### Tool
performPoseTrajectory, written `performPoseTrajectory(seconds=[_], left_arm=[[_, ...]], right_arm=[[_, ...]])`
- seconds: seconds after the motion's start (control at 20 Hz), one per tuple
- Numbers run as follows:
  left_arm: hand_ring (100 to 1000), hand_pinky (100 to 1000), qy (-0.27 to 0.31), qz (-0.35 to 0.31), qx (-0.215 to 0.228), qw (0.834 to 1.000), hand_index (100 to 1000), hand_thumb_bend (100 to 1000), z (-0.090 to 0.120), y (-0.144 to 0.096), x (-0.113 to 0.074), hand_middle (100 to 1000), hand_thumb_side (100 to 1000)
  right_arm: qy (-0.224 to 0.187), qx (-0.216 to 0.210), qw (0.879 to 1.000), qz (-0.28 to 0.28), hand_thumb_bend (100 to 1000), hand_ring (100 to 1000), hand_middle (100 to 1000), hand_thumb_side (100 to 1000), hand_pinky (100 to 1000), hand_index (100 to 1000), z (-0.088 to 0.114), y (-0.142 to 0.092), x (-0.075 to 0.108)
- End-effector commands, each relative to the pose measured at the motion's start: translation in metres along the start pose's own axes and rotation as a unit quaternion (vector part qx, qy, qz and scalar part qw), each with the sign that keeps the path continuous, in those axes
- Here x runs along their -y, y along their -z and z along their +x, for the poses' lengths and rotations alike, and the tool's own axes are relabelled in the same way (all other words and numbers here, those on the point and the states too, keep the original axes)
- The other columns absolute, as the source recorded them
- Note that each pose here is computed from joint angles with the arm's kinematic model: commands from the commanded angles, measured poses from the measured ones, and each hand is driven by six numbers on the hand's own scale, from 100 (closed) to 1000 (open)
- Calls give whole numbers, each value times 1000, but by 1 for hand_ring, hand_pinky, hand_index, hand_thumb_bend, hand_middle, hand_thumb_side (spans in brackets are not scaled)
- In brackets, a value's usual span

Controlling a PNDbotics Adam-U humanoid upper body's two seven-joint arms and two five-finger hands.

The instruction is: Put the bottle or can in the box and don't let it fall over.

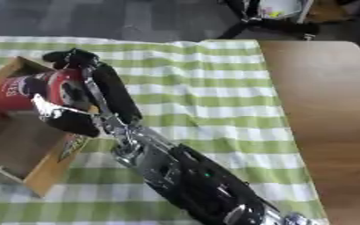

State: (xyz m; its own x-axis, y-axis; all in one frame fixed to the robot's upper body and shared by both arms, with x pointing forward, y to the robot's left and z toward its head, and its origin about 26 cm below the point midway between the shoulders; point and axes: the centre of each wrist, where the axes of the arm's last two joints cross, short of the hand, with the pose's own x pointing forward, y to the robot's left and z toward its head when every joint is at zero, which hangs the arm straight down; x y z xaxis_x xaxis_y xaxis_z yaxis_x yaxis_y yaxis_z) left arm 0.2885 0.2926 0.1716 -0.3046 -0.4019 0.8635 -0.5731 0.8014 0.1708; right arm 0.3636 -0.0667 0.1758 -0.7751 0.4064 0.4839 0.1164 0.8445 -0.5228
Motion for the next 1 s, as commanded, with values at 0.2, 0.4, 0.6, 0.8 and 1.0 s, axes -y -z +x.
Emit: performPoseTrajectory(seconds=[0.2,0.4,0.6,0.8,1.0], left_arm=[[516,589,1,6,18,1000,696,145,8,4,-5,645,699],[516,589,1,7,18,1000,696,146,8,4,-5,644,698],[516,589,2,9,15,1000,696,148,7,3,-6,644,701],[516,590,4,10,14,1000,696,149,6,3,-6,644,699],[515,590,5,10,11,1000,696,150,5,2,-6,644,699]], right_arm=[[2,20,1000,11,100,679,640,100,318,749,7,11,-2],[6,16,999,42,100,777,707,100,478,784,6,11,-4],[10,20,998,54,100,824,756,100,505,813,9,11,1],[1,15,996,88,100,861,760,100,560,774,10,12,6],[1,15,996,83,100,893,778,100,602,790,13,14,13]])
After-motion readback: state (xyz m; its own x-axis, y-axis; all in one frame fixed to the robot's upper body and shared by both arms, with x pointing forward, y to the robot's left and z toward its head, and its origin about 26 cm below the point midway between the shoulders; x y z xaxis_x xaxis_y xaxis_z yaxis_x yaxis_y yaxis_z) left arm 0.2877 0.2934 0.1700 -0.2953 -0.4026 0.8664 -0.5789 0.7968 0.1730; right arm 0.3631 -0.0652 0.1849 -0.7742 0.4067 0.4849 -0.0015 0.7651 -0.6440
